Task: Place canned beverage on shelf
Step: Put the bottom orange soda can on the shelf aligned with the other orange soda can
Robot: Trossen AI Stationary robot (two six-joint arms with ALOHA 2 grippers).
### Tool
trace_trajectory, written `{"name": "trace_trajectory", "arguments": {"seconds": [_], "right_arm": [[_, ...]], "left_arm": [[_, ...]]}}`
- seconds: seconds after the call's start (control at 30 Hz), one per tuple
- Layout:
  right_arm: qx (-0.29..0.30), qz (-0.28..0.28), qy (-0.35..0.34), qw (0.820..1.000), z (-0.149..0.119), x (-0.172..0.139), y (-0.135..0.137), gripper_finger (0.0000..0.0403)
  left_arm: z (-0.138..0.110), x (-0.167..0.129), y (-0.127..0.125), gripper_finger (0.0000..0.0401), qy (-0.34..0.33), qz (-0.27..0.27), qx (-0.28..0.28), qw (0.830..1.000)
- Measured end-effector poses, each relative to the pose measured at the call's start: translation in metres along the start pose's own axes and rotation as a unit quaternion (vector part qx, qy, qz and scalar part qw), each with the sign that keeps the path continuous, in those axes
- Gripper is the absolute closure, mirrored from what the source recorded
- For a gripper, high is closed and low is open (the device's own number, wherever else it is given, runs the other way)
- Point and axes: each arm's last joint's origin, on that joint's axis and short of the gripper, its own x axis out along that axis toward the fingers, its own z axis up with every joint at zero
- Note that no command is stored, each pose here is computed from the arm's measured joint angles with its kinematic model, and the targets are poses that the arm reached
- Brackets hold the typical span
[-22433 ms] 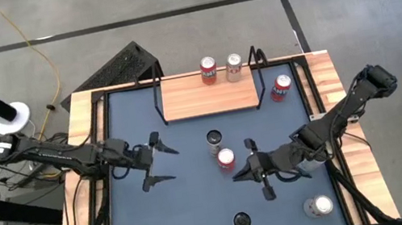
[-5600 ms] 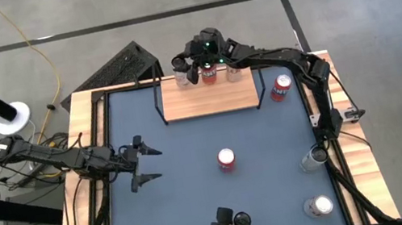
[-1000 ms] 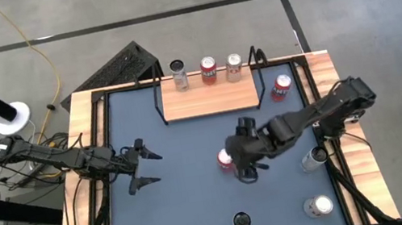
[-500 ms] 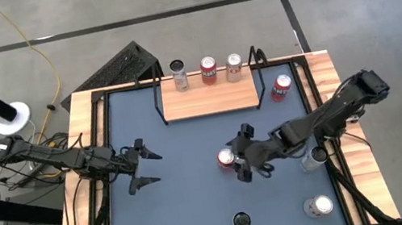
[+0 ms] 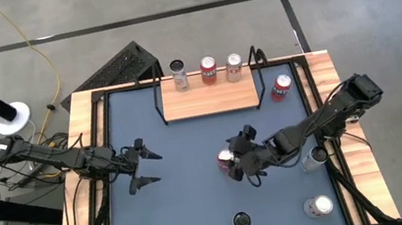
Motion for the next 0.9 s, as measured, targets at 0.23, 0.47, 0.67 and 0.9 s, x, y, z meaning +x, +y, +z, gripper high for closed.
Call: {"name": "trace_trajectory", "arguments": {"seconds": [0.23,0.47,0.67,0.9], "right_arm": [[-0.002,-0.033,-0.003,0.999,-0.015,0.014,0.008,0.0072],[0.004,-0.042,-0.009,0.999,-0.025,0.020,0.016,0.0072],[0.001,-0.038,-0.009,0.999,-0.024,0.016,0.016,0.0072],[-0.025,-0.039,-0.013,0.999,-0.019,0.012,0.013,0.0072]], "left_arm": [[0.000,0.000,0.001,0.0037,-0.003,0.009,0.003,1.000],[0.000,0.000,0.001,0.0037,-0.001,0.010,0.001,1.000],[0.000,0.000,0.001,0.0037,-0.002,0.010,0.000,1.000],[0.000,0.000,0.001,0.0037,-0.002,0.010,-0.004,1.000]]}}
